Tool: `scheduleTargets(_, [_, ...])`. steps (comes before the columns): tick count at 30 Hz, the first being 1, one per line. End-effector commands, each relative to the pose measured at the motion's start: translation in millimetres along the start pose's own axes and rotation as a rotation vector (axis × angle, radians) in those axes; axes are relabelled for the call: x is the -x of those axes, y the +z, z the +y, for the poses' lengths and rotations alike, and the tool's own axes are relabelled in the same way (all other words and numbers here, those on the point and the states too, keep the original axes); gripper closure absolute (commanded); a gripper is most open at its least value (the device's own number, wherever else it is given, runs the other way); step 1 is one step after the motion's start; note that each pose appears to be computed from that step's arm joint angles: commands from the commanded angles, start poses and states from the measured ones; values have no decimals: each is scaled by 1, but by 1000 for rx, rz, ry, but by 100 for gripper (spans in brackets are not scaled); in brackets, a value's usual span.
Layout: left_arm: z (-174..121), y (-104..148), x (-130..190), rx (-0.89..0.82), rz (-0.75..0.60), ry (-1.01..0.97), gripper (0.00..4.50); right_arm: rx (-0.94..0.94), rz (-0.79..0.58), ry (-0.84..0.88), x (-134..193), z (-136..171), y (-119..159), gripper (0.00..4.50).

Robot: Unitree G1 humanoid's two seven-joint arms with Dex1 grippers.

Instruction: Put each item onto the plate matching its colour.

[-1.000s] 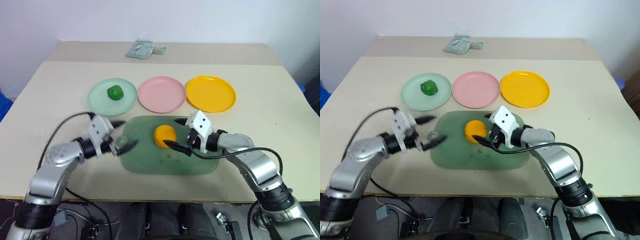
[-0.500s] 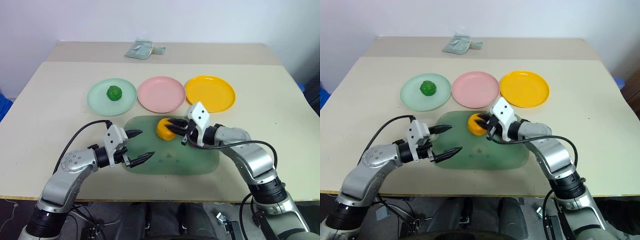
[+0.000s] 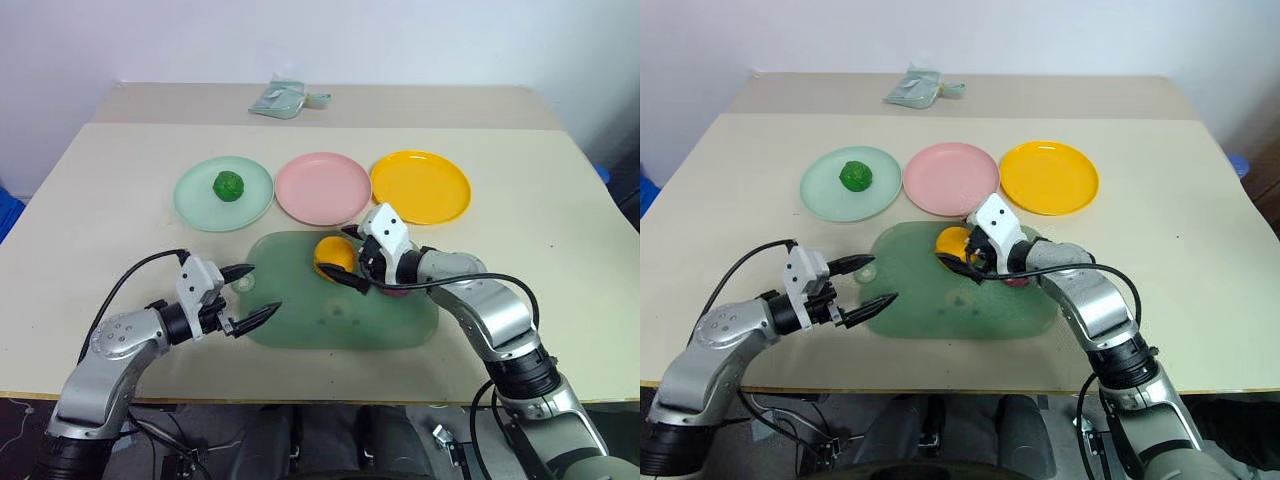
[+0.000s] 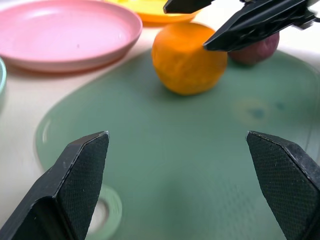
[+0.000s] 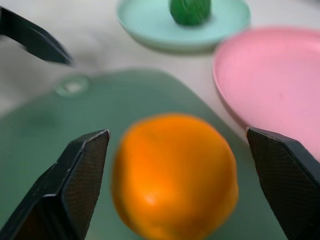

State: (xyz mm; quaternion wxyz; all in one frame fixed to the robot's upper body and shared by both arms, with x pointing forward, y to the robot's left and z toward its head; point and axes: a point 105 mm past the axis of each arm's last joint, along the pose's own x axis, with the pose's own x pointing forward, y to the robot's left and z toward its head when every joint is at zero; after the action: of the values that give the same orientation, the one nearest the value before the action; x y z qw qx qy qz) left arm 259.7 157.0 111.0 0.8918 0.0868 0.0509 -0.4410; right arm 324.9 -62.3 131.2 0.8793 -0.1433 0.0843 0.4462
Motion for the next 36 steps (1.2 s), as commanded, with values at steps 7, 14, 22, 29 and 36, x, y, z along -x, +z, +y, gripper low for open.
scheduleTargets(7, [-3,15,4,-38,-56,7,0,36,-72,-46,-3,-10,21,126])
scheduleTargets(14, [-6,17,-3,-38,-69,5,0,-19,-166,-409,14,-92,63,126])
scheduleTargets(22, [-11,23,-12,-36,-91,4,0,-119,6,-718,28,-171,12,126])
scheduleTargets(29, [-15,26,-14,-27,-101,2,0,-26,-177,-583,44,-165,40,3])
scheduleTargets(36, [-17,23,-16,-17,-94,-26,0,37,-164,-40,88,-72,27,3])
